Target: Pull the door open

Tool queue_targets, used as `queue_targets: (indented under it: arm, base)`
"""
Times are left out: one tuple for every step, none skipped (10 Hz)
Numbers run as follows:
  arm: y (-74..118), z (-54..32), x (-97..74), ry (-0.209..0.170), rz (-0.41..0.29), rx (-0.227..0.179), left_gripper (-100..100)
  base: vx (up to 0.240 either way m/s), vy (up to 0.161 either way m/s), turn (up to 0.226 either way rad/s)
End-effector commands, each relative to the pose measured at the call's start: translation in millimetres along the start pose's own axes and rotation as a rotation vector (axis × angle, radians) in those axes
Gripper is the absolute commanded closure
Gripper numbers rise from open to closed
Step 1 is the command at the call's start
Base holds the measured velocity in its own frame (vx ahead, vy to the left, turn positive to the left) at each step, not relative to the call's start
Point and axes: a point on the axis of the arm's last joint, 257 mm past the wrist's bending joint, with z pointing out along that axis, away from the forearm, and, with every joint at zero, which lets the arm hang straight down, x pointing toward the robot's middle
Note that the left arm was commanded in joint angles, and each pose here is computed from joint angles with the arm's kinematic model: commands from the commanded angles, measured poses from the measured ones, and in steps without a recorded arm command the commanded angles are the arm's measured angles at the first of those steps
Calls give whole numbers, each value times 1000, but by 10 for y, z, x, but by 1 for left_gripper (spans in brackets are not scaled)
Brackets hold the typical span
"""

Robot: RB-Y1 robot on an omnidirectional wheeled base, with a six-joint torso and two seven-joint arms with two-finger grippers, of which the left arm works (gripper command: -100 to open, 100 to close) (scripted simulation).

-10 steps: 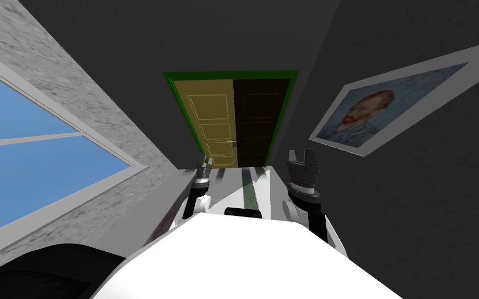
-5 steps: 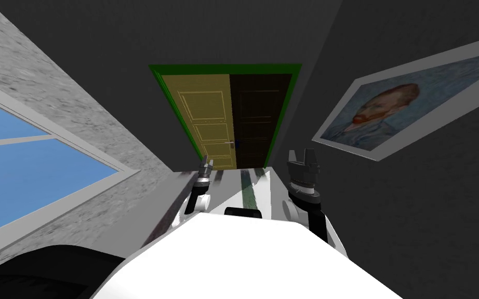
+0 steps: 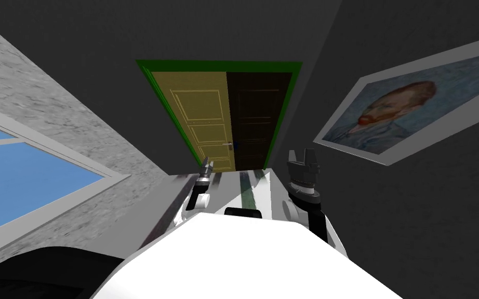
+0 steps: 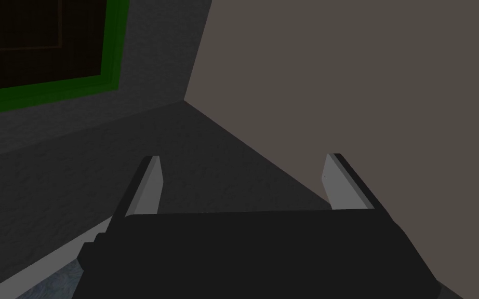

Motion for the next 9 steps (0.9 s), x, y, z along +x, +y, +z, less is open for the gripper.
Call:
queue_targets:
  arm:
    - [125, -9, -24, -2, -1, -25, -100]
    - [245, -7, -66, -5, -2, -48, -100]
    - [305, -7, -88, -6, -2, -60, -100]
    - [424, -7, -134, -10, -2, -84, -100]
    - [485, -7, -158, -13, -3, -96, -100]
    - [544, -8, -183, -15, -3, -108, -100]
    - [662, -11, -234, -20, -4, -131, -100]
    - [720, -13, -261, -24, -4, -143, -100]
    - [835, -19, -315, -30, -5, -166, -100]
  base:
    - [157, -3, -38]
    - [143, -30, -44]
    - [128, -30, -43]
    - [169, 3, -42]
    - [142, -11, -40]
    - [111, -28, -28]
    - [135, -23, -43]
    - [141, -12, -39]
    - [151, 10, -46]
